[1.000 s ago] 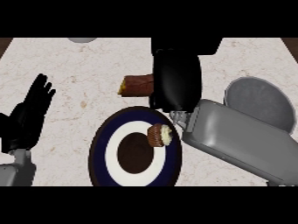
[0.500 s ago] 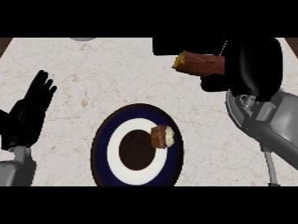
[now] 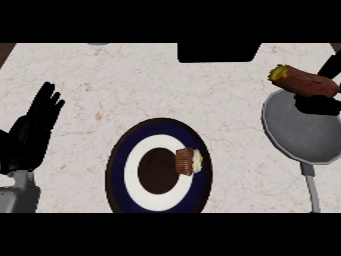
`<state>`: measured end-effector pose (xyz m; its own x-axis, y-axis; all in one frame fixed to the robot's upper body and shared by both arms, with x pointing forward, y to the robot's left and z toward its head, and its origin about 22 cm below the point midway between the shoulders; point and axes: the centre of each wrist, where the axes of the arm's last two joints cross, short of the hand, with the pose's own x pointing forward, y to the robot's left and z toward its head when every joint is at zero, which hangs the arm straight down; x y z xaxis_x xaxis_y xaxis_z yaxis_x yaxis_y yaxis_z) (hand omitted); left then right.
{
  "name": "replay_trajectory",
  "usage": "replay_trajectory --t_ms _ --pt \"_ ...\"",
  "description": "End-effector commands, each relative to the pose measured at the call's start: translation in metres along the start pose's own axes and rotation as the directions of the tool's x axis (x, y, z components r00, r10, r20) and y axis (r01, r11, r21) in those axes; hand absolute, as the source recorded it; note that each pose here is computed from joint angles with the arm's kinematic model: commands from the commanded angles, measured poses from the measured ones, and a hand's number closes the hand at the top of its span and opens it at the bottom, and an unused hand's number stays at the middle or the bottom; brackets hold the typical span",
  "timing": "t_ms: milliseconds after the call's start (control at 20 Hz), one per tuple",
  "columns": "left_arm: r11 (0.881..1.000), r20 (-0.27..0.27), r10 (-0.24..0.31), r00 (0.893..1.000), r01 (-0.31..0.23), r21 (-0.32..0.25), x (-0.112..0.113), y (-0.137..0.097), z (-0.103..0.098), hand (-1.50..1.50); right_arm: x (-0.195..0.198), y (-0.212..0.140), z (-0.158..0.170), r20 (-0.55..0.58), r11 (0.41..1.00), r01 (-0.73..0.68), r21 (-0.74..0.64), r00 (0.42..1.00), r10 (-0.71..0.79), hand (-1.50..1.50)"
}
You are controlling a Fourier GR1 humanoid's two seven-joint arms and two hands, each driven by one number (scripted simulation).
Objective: Pick the sweet potato from the plate and place it in the pan
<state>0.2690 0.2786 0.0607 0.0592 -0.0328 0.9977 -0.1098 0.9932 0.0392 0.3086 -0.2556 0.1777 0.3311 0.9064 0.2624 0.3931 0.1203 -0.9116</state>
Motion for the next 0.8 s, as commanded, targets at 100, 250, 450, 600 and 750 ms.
replay_trajectory --t_ms 100,250,450,600,750 --pt "1.0 0.017 -0.011 1.0 0.011 -0.028 -0.013 -0.015 -0.012 0.0 -0.056 0.028 -0.026 -0.007 0.998 0.057 0.016 0.998 -0.057 1.5" --pt "0.999 0.001 -0.008 1.0 0.008 -0.037 0.016 -0.011 -0.015 0.0 -0.089 0.053 -0.023 -0.007 0.994 0.082 0.071 0.997 -0.082 1.5" --pt "1.0 0.0 0.008 1.0 -0.008 -0.014 0.008 -0.013 -0.011 0.0 -0.088 0.103 -0.012 0.022 0.992 0.062 0.113 0.998 -0.064 1.5" --pt "0.999 0.014 -0.001 1.0 0.002 -0.04 -0.005 -0.012 -0.011 0.0 -0.114 0.12 -0.022 -0.052 0.985 -0.019 0.173 0.998 0.029 1.5" --pt "1.0 0.021 -0.007 1.0 0.008 -0.025 0.013 0.004 -0.007 0.0 -0.115 0.131 -0.018 -0.277 0.97 0.163 0.179 0.954 -0.11 -1.5"
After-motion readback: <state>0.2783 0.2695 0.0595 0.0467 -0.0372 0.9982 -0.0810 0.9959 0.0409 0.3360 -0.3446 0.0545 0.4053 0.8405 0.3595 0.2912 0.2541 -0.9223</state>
